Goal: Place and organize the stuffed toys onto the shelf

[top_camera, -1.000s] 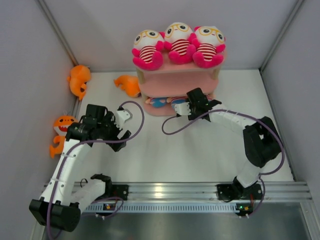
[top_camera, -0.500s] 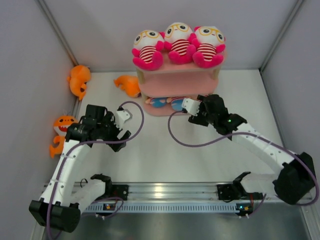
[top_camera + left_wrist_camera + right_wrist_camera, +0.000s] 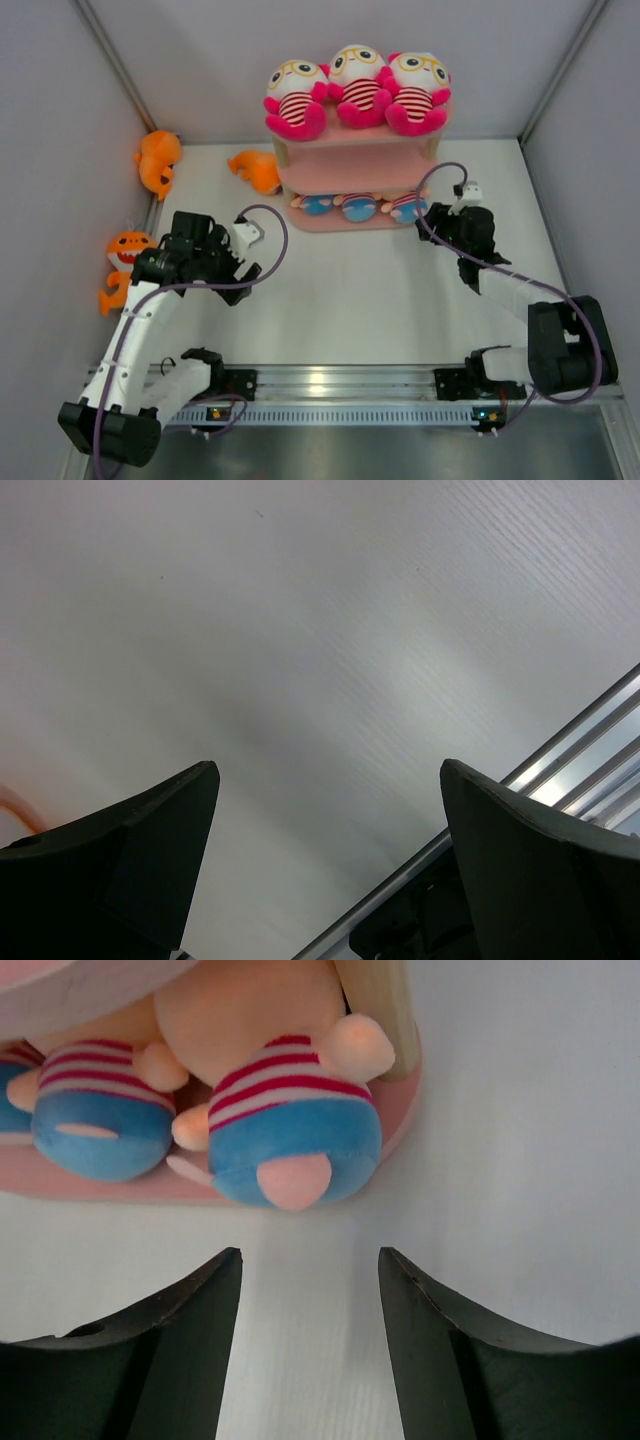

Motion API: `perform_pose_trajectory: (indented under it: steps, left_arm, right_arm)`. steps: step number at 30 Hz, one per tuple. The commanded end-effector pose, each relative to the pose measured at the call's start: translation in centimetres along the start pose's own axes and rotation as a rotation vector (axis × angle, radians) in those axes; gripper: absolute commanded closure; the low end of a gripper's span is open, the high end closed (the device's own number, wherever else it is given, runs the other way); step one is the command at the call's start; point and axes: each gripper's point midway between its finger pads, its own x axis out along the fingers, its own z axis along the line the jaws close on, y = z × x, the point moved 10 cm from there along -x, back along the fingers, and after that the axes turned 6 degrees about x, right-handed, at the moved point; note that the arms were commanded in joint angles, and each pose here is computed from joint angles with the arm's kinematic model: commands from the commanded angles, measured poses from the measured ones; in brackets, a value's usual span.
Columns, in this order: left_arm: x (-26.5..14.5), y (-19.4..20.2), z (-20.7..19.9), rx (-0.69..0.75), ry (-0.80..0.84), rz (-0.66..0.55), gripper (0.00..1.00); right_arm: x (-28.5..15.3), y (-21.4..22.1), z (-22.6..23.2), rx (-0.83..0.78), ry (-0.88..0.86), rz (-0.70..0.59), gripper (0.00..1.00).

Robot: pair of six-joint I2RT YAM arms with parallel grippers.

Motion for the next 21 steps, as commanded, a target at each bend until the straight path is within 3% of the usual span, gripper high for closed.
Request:
perform_pose_trajectory:
  steps: [1, 12, 18, 21]
  left_arm:
    - [-0.3, 0.1, 0.0, 0.008, -0.029, -0.017, 0.02]
    - [-0.2, 0.0, 0.3, 0.004, -0.032, -0.002, 0.02]
    - [0.0, 0.0, 0.4, 0.001, -0.026, 0.008, 0.02]
    - [0.0, 0.0, 0.5, -0.006, -0.038, 0.015, 0.02]
  right_arm:
    - [1.9, -4.2, 1.5, 0.219, -0.114, -0.237, 0.43]
    - [6.2, -3.9, 1.3, 0.314, -0.13, -0.198, 0.53]
    - [6.0, -3.7, 1.4, 0.307, -0.154, -0.19, 0.52]
    - [4.7, -3.8, 1.1, 0.302, -0.081, -0.217, 0.45]
